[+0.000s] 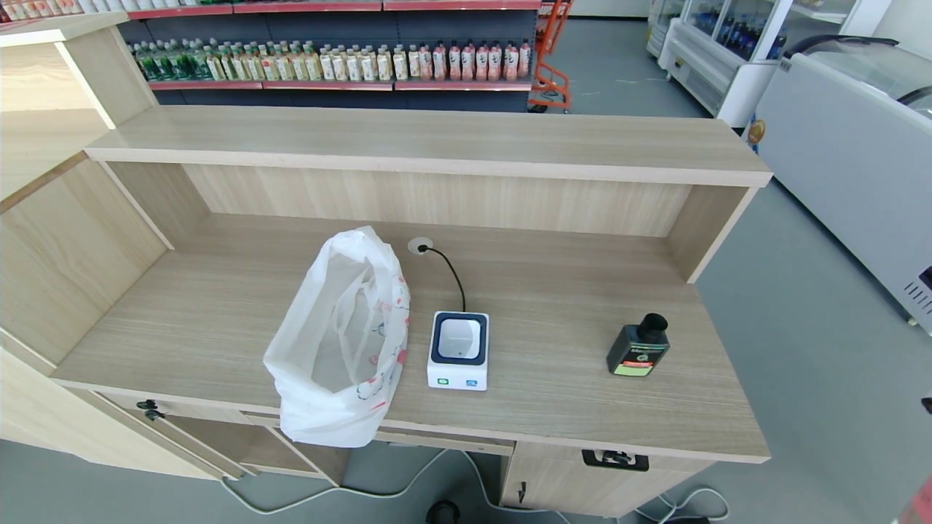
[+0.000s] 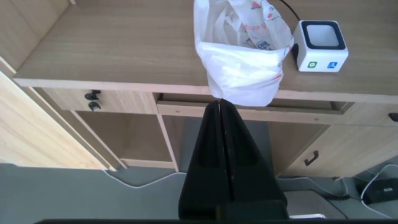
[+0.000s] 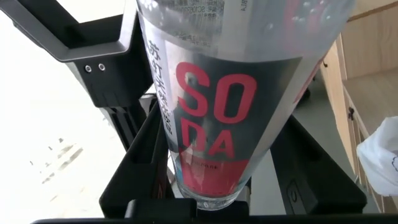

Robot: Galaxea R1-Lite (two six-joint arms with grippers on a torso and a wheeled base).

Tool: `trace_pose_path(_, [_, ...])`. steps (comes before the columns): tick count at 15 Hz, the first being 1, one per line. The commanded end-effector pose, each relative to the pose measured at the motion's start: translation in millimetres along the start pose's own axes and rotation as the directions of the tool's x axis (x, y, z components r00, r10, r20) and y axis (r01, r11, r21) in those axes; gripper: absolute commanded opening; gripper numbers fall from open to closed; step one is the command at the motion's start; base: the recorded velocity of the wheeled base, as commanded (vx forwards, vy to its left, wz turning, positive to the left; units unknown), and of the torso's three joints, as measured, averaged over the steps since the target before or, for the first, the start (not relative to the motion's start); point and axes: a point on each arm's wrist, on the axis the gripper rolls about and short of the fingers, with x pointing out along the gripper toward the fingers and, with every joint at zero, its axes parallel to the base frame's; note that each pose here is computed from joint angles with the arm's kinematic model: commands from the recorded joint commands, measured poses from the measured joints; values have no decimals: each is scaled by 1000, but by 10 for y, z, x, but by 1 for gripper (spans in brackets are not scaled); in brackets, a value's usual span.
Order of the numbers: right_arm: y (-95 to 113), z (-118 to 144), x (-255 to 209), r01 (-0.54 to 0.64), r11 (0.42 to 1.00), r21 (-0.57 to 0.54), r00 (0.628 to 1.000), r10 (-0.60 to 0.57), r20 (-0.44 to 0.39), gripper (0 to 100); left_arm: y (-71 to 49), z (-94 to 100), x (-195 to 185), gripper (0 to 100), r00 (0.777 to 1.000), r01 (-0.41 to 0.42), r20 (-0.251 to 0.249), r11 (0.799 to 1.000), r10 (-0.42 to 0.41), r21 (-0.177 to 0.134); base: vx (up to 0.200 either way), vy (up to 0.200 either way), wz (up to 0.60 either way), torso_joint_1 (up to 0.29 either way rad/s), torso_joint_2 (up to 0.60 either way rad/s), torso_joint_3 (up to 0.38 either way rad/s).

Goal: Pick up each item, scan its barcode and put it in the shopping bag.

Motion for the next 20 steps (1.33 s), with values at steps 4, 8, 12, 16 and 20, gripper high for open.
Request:
trace_pose_path(4, [245,38,-97,51,999,16,999,-51,-2,0,0,0,1,0,1000,1,-2,1000,-1,0,0,0,0,0,0,0])
trace_pose_path(8, [275,40,-106,53,998,12,999,-53,-1,0,0,-1,0,0,1000,-1,0,1000,1,0,0,0,0,0,0,0])
trace_pose_path(12, [258,34,-104,55,998,17,998,-55,-2,0,0,-1,0,0,1000,-1,0,1000,1,0,0,0,0,0,0,0])
trace_pose_path(16, [-6,8,-203,216,976,-2,976,-216,28,0,0,-1,0,0,1000,-1,0,1000,1,0,0,0,0,0,0,0])
trace_pose_path(20, [-453,-188,-660,523,821,-227,844,-536,7,0,0,0,1,0,1000,-1,-2,1000,1,0,0,0,0,0,0,0])
